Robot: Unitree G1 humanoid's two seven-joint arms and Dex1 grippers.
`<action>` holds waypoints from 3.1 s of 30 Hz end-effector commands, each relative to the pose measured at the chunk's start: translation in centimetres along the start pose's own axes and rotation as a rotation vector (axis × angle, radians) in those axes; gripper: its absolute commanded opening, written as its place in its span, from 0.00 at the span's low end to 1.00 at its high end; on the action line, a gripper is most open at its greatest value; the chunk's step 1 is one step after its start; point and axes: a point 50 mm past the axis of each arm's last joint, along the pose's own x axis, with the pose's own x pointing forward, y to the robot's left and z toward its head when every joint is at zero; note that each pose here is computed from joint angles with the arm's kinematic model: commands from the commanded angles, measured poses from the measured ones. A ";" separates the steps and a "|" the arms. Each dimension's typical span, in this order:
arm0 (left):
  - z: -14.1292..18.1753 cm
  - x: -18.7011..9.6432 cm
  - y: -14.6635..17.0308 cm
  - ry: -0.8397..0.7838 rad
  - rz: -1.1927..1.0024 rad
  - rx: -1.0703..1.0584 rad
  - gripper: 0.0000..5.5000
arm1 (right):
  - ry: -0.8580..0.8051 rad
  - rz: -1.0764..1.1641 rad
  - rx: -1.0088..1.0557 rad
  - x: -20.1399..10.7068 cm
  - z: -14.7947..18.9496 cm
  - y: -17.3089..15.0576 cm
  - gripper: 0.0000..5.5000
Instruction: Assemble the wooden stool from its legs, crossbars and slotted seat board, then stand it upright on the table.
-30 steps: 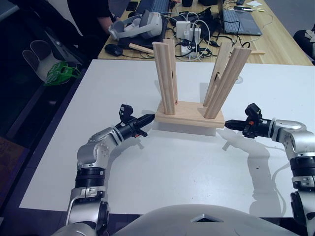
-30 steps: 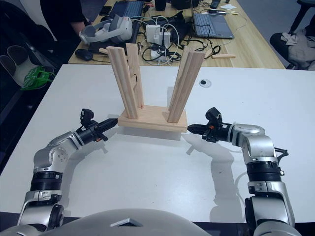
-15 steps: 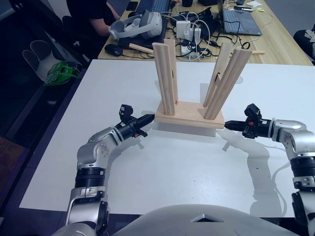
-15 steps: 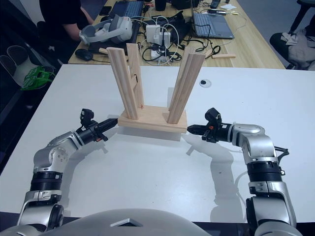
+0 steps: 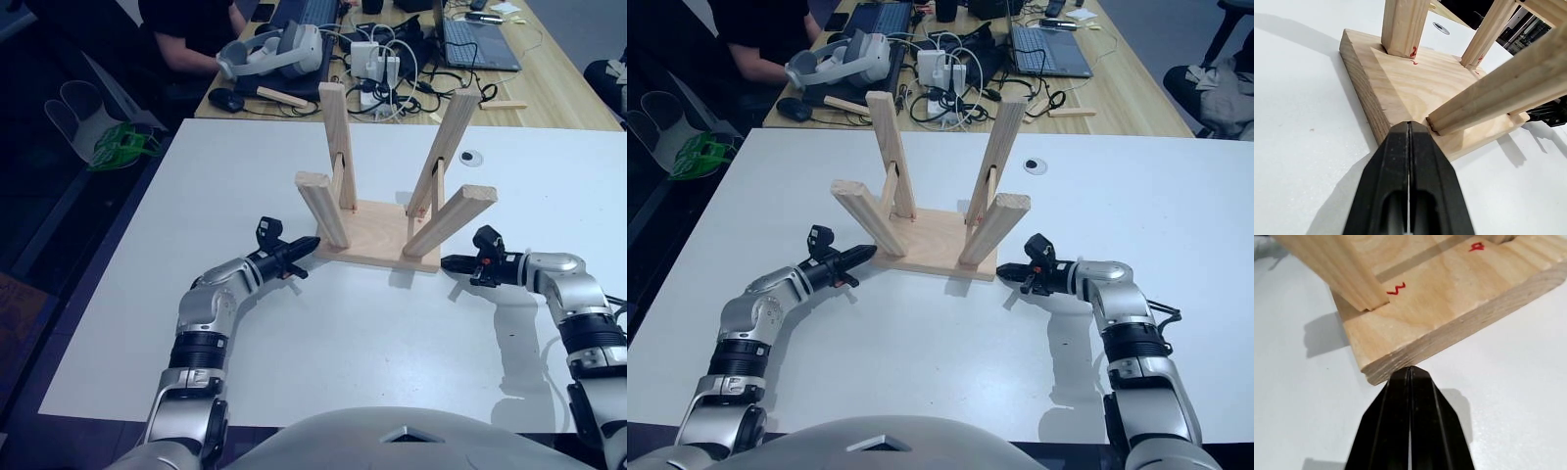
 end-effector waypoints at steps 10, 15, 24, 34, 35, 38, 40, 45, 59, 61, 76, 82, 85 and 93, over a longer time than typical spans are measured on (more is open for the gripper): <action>0.0 -3.3 4.4 -0.114 0.518 0.264 0.00 | -0.329 -0.899 -0.183 -4.7 13.6 -9.1 0.00; -0.1 -1.8 3.8 -0.144 0.511 0.254 0.00 | -0.670 -0.818 -0.108 -3.7 27.1 -6.7 0.00; -0.3 -1.3 3.8 -0.155 0.519 0.252 0.00 | -0.742 -0.847 -0.108 -5.6 33.4 -4.4 0.00; -0.8 -0.6 3.4 -0.150 0.510 0.246 0.00 | -0.100 -0.573 -0.059 3.9 21.2 -5.4 0.00; -0.8 -0.7 3.5 -0.149 0.514 0.244 0.00 | -0.116 -0.583 -0.059 3.6 21.5 -5.4 0.00; -0.9 -0.7 3.6 -0.146 0.519 0.237 0.00 | -0.236 -0.636 -0.089 2.4 23.8 -5.5 0.00; -1.1 -0.5 3.6 -0.143 0.517 0.232 0.00 | -0.372 -0.658 -0.133 1.1 26.5 -5.2 0.00; -1.4 -0.5 3.6 -0.139 0.518 0.225 0.00 | -0.798 -0.751 -0.235 -5.8 36.1 -2.4 0.00; -1.5 -0.5 3.3 -0.137 0.511 0.223 0.00 | -0.091 -0.615 0.151 5.8 16.9 -5.4 0.00; -1.6 -0.6 3.3 -0.134 0.517 0.219 0.00 | -0.160 -0.644 0.122 4.9 18.6 -5.7 0.00; 0.4 -0.9 3.9 -0.179 0.532 0.219 0.00 | -0.218 -0.836 -0.099 -5.5 16.2 -9.8 0.00; 0.3 -0.4 4.0 -0.147 0.497 0.185 0.00 | 0.282 -0.275 -0.236 -3.7 4.1 -6.7 0.00; 0.6 0.2 3.6 -0.150 0.437 0.135 0.00 | 0.275 -0.139 -0.205 -2.6 3.4 -5.5 0.00; -0.4 0.5 0.7 -0.040 0.102 0.014 0.00 | 0.104 0.105 0.013 0.2 0.5 -2.2 0.00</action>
